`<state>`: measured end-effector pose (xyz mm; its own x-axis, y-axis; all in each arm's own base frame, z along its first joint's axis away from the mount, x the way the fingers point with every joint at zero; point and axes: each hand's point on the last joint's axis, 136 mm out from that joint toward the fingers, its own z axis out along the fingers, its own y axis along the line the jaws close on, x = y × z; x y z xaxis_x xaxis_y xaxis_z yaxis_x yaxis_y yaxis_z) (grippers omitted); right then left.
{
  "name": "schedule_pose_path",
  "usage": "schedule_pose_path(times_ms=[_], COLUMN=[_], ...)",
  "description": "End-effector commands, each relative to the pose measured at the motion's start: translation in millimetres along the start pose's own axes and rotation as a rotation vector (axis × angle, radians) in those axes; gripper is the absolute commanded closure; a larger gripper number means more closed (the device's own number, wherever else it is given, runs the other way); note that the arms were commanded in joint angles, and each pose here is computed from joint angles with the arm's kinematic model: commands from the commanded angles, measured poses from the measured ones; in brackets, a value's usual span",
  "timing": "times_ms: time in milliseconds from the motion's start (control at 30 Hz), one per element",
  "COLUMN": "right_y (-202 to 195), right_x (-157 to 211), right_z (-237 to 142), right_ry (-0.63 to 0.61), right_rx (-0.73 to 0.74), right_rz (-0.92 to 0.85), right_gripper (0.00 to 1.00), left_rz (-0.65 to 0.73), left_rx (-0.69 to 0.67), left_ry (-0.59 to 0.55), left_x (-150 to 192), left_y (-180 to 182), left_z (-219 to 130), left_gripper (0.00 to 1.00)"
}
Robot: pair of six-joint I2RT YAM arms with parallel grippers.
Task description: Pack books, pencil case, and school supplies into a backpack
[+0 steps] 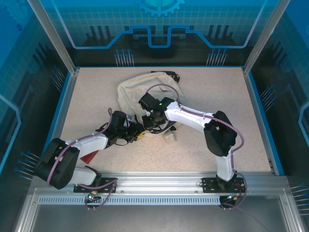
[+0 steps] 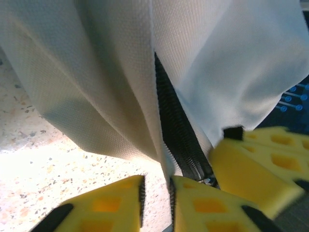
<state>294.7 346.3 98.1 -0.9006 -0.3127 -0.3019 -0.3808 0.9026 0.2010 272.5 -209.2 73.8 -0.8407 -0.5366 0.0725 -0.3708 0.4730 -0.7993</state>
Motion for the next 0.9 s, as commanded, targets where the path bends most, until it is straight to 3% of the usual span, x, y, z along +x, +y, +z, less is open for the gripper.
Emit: schedule_pose_path(times_ms=[0, 400, 533, 700, 867], right_y=[-6.5, -16.4, -11.3, -13.0, -29.0], right_x=[3.2, 15.5, 16.2, 24.4, 33.3], right_z=[-29.8, -38.1, -36.4, -35.1, -42.1], right_ry=[-0.054, -0.075, -0.078, -0.074, -0.074], right_rx=[0.056, 0.207, 0.223, 0.293, 0.399], right_rz=[0.025, 0.087, 0.088, 0.078, 0.093], right_gripper=[1.0, 1.0, 1.0, 1.0, 1.0], left_rz=[0.001, -0.067, -0.09, -0.114, -0.135], left_rx=[0.009, 0.149, 0.119, 0.09, 0.04], left_ry=[-0.038, -0.12, -0.099, -0.088, -0.106], left_x=[-4.0, -21.9, -23.0, -26.8, -29.6], left_y=[-2.9, -27.5, -21.5, -16.4, -2.4], left_z=[-7.6, -10.6, -0.7, 9.7, 13.4], left_gripper=[0.7, 0.37, 0.35, 0.42, 0.69])
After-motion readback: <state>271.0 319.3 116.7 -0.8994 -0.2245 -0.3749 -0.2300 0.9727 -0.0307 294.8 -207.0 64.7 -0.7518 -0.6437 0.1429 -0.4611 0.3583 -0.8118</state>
